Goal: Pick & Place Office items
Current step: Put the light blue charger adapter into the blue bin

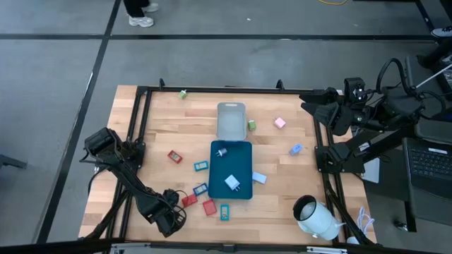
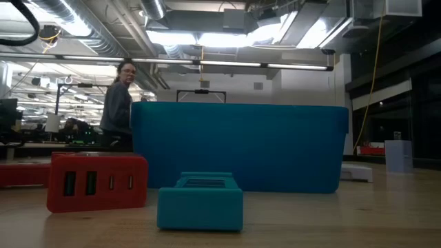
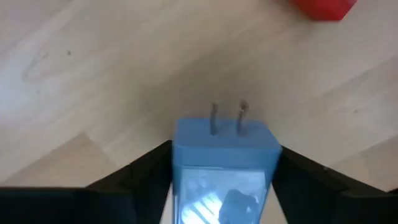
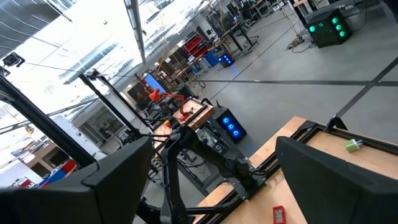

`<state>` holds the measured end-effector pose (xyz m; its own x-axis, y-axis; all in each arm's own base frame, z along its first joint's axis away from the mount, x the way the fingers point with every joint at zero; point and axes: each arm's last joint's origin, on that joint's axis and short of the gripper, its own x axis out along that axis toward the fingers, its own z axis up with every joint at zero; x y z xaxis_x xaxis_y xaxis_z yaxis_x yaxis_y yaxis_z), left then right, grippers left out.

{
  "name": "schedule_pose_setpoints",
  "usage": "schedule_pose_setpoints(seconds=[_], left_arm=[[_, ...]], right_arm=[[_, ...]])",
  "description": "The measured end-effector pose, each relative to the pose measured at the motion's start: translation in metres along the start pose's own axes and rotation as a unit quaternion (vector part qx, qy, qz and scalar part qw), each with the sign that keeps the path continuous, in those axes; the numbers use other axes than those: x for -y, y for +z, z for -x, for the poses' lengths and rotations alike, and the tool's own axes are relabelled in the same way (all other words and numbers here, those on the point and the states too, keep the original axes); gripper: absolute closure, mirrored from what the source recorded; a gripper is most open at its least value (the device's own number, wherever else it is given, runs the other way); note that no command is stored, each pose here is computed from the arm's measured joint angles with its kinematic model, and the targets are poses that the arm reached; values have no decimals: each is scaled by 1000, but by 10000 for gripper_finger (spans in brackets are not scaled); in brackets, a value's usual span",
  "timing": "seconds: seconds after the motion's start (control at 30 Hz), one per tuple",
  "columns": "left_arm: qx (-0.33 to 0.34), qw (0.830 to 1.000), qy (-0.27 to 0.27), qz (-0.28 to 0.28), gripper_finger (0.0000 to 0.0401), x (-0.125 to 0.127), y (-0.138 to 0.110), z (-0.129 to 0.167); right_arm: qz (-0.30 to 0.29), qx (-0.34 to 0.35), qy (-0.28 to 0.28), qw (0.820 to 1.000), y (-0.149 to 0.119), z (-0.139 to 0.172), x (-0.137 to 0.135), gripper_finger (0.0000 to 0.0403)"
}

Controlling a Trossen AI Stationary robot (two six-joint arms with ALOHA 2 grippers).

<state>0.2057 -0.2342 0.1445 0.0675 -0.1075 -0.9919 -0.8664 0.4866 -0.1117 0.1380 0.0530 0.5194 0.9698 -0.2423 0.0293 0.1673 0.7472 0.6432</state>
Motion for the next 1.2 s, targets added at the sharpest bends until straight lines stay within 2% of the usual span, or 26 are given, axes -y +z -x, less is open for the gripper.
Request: schedule_pose_setpoints(seconds=[0.07, 0.3, 0.47, 0.63, 0.7, 0.87, 0.97, 1.2], left_arm=[[7, 1000, -3, -5, 193, 1, 4, 0], [41, 997, -31, -59, 193, 11, 28, 5], [98, 987, -67, -112, 193, 16, 62, 30], [135, 973, -74, -169, 191, 16, 109, 50], [155, 963, -94, -199, 191, 17, 129, 59], [199, 920, -154, -302, 191, 24, 179, 74], [211, 895, -172, -355, 191, 22, 203, 78], [199, 863, -166, -434, 183, 9, 232, 79]], right_arm=[[0, 0, 0, 1000, 0, 0, 0, 55], [-1, 1, 1, 1000, 0, 0, 0, 55], [-4, 7, 6, 1000, 2, 0, -1, 55], [1, 13, 11, 1000, 3, 0, -3, 55], [5, 17, 13, 1000, 4, 0, -3, 55], [15, 23, 17, 999, 5, 0, -4, 55], [19, 25, 18, 999, 6, 0, -5, 55], [20, 30, 11, 999, 6, 0, -4, 55]])
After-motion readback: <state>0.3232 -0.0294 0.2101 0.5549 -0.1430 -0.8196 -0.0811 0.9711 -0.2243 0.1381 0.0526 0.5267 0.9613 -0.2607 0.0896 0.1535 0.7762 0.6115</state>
